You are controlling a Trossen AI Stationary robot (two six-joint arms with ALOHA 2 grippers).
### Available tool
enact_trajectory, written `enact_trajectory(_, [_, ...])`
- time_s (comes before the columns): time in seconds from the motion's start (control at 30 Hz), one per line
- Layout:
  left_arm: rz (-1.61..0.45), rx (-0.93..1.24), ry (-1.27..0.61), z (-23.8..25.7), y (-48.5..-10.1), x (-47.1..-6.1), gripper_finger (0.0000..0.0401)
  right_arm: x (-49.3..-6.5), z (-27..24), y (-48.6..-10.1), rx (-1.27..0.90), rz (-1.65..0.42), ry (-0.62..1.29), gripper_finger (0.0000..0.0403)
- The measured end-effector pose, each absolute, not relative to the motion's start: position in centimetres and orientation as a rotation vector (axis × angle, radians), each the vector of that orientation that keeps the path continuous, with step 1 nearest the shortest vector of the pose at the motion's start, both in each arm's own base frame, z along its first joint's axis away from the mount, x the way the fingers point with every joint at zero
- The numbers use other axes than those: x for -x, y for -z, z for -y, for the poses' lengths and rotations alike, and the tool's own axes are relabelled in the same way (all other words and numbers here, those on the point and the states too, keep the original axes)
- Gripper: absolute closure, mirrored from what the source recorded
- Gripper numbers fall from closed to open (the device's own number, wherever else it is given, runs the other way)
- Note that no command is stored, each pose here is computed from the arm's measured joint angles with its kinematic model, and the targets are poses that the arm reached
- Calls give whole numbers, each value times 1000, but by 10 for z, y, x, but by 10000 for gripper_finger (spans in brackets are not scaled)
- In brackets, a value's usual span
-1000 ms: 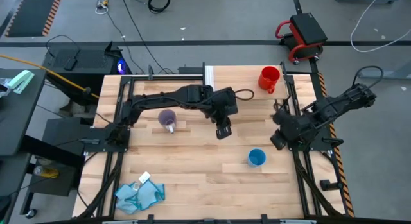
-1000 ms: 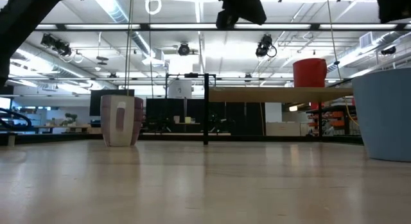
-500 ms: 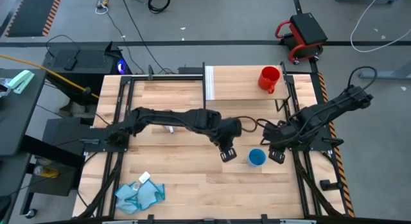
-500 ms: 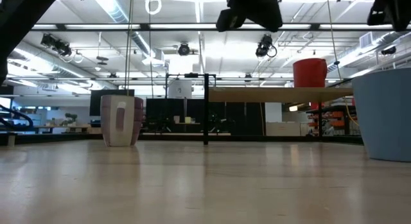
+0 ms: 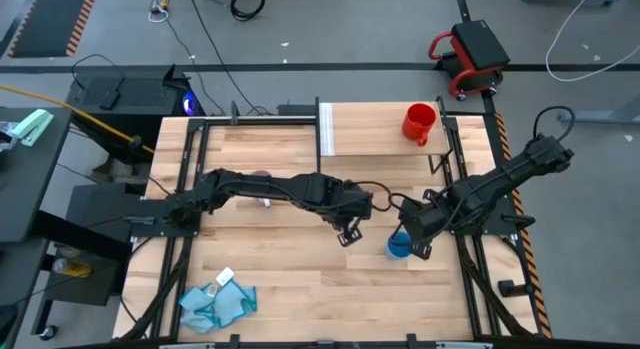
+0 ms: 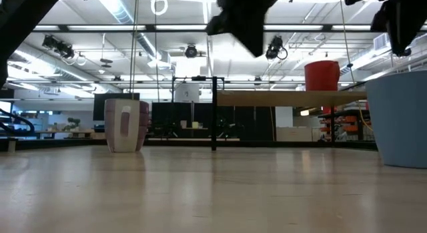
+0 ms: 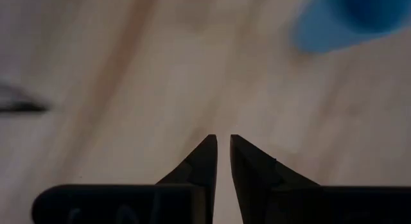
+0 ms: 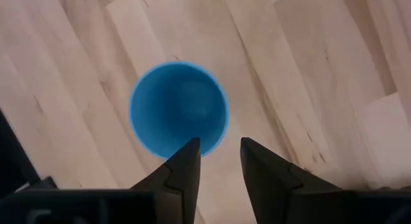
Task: Stack small to large cups/mugs on shelf
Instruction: Put the blue cup on the shelf
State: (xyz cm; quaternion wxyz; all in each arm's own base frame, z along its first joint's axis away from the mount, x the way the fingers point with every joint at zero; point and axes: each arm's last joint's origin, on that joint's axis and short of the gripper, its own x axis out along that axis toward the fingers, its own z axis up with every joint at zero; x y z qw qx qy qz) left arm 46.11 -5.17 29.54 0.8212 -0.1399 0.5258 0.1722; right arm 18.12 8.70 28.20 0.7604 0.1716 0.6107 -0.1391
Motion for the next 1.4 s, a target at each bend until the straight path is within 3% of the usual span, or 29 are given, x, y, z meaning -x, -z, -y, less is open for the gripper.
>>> enact_trajectory(0.1, [-1184,277,-455,49,-293,-453,354,-180,-90,-282,-365,-1322,297,286])
enact_trajectory(0.6, [-1345,305,-508,40,-268,-439,377,-174,-96,-285,-357,-1302,291,286])
enact_trajectory(0.9, [-1247,301,-615,25,-299,-424,391,-174,-97,-285,-359,-1296,287,286])
enact_trajectory(1.13, [-1303,365,-639,14,-283,-408,387,-175,-96,-285,-346,-1283,293,286])
enact_trajectory(1.4, [-1070,566,-571,6,-288,-380,386,-182,-90,-284,-354,-1272,307,286])
